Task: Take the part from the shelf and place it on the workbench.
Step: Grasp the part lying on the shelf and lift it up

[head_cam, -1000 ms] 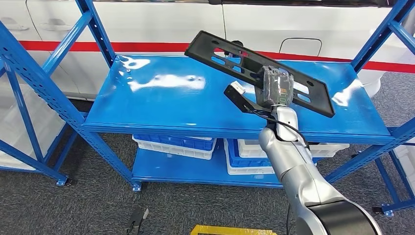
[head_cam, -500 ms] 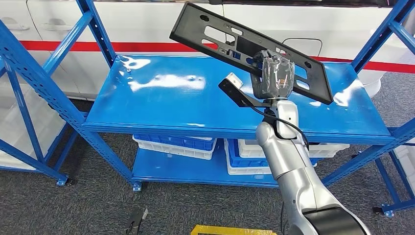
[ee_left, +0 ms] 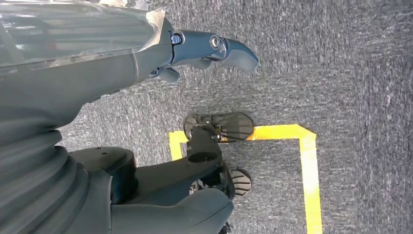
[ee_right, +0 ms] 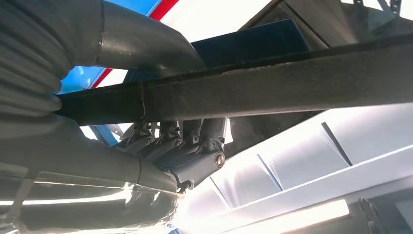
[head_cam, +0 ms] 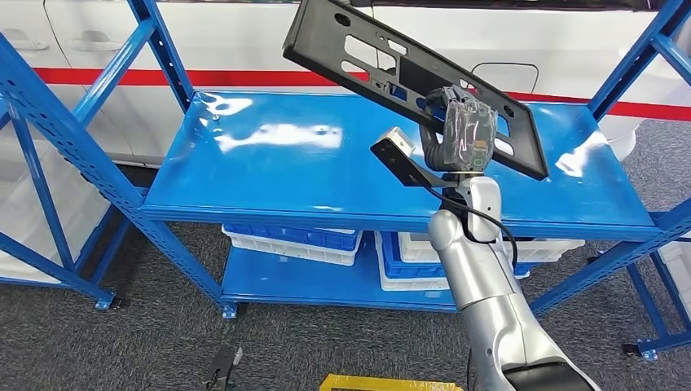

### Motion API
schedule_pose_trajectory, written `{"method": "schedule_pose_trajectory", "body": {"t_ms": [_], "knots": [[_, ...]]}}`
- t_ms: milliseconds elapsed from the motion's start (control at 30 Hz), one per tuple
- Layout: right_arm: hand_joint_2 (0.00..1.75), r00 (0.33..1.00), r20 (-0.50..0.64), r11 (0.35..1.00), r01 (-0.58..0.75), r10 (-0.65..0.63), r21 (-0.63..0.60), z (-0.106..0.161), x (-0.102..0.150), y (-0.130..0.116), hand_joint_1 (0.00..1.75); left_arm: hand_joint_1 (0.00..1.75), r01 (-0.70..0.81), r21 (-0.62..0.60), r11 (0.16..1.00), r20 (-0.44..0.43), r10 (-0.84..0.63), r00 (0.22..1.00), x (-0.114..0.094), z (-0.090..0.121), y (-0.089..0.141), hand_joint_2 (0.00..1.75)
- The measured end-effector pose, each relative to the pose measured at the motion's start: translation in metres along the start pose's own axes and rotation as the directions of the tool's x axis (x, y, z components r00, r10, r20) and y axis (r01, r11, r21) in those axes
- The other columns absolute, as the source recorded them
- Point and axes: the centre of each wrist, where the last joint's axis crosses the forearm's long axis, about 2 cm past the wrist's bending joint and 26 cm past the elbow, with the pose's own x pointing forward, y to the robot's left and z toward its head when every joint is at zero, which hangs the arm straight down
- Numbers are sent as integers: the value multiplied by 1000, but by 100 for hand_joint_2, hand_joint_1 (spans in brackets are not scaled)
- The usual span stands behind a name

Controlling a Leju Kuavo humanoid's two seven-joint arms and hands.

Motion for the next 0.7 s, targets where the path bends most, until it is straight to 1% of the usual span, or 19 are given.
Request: {"method": "schedule_pose_trajectory", "body": {"t_ms": [100, 267, 367, 600, 700], "knots": [[175, 1000, -6, 999, 25, -25, -35, 6, -2, -4, 175, 0, -2, 0, 1000, 1, 2, 1000, 0, 0, 0, 175], [175, 999, -22, 998, 36, -37, -43, 24, -7, -5, 175, 0, -6, 1, 1000, -2, 6, 1000, -1, 0, 1, 175], [175, 998, -16, 996, 52, -53, -74, 28, -8, -10, 175, 0, -11, 3, 1000, 1, 11, 1000, -1, 0, 1, 175], [175, 996, -32, 988, 81, -85, -129, 48, -7, -19, 175, 0, -15, 10, 1000, 5, 15, 1000, -2, 0, 4, 175], [175, 995, -35, 988, 84, -90, -132, 56, -7, -20, 175, 0, -16, 12, 1000, 6, 16, 1000, -3, 0, 5, 175]]}}
